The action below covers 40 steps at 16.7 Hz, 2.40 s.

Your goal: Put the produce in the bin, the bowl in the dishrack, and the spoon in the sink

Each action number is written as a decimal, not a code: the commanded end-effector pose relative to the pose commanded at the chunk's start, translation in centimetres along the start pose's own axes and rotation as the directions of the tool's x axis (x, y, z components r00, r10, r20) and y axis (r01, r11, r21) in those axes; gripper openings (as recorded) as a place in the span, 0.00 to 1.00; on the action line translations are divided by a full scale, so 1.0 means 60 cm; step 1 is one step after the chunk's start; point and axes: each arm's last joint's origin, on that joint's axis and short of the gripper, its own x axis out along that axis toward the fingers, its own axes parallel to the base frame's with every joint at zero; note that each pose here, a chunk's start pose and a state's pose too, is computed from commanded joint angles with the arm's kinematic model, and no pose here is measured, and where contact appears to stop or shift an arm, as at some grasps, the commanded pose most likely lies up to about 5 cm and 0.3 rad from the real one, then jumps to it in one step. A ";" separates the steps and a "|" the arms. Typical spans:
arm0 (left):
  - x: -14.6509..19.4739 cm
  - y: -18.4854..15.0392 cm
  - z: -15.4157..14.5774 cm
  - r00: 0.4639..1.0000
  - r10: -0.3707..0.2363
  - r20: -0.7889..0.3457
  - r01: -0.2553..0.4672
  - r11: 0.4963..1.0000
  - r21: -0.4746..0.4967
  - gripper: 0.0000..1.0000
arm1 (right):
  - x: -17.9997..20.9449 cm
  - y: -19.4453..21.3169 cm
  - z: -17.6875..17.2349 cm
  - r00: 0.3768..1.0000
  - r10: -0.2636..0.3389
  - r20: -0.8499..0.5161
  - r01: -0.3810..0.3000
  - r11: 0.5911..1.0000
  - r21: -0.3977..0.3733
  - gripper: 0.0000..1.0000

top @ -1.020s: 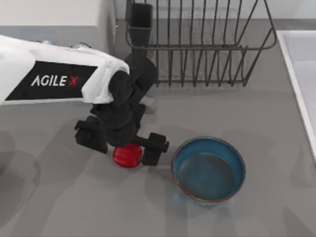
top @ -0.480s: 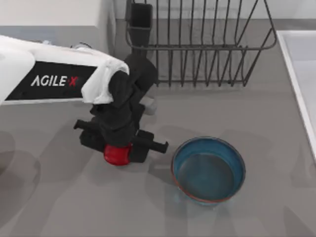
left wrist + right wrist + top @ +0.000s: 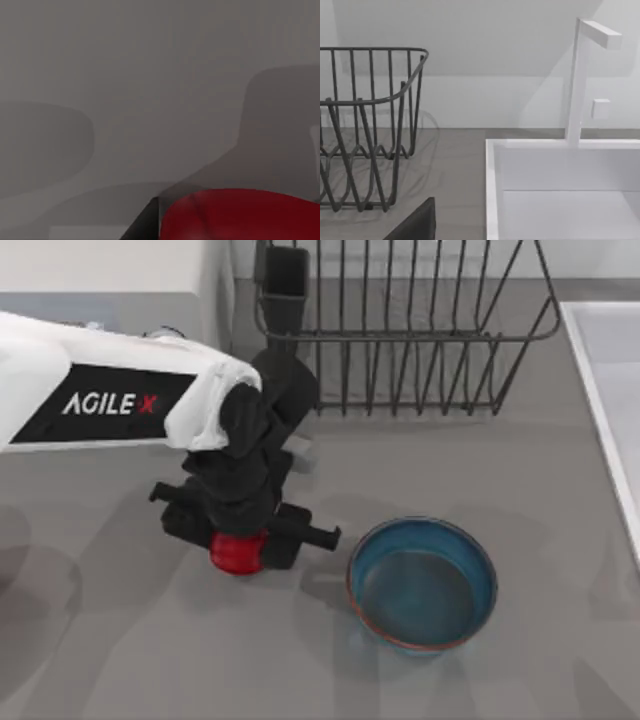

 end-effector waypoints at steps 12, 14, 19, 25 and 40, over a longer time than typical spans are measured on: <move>-0.169 0.000 0.014 1.000 0.019 0.009 -0.019 1.000 0.007 0.00 | 0.000 0.000 0.000 1.000 0.000 0.000 0.000 1.000 0.000 1.00; -0.175 0.000 0.014 1.000 0.019 0.012 -0.019 1.000 0.007 0.00 | 0.000 0.000 0.000 1.000 0.000 0.000 0.000 1.000 0.000 1.00; -0.181 0.011 0.013 1.000 0.013 0.014 -0.013 1.000 0.021 0.00 | 0.000 0.000 0.000 1.000 0.000 0.000 0.000 1.000 0.000 1.00; -0.254 0.115 -0.020 0.999 -0.033 0.040 0.025 0.981 0.193 0.00 | 0.000 0.000 0.000 1.000 0.000 0.000 0.000 1.000 0.000 1.00; -0.299 0.390 -0.221 0.998 -0.054 -0.015 0.034 0.373 0.927 0.00 | 0.000 0.000 0.000 1.000 0.000 0.000 0.000 1.000 0.000 1.00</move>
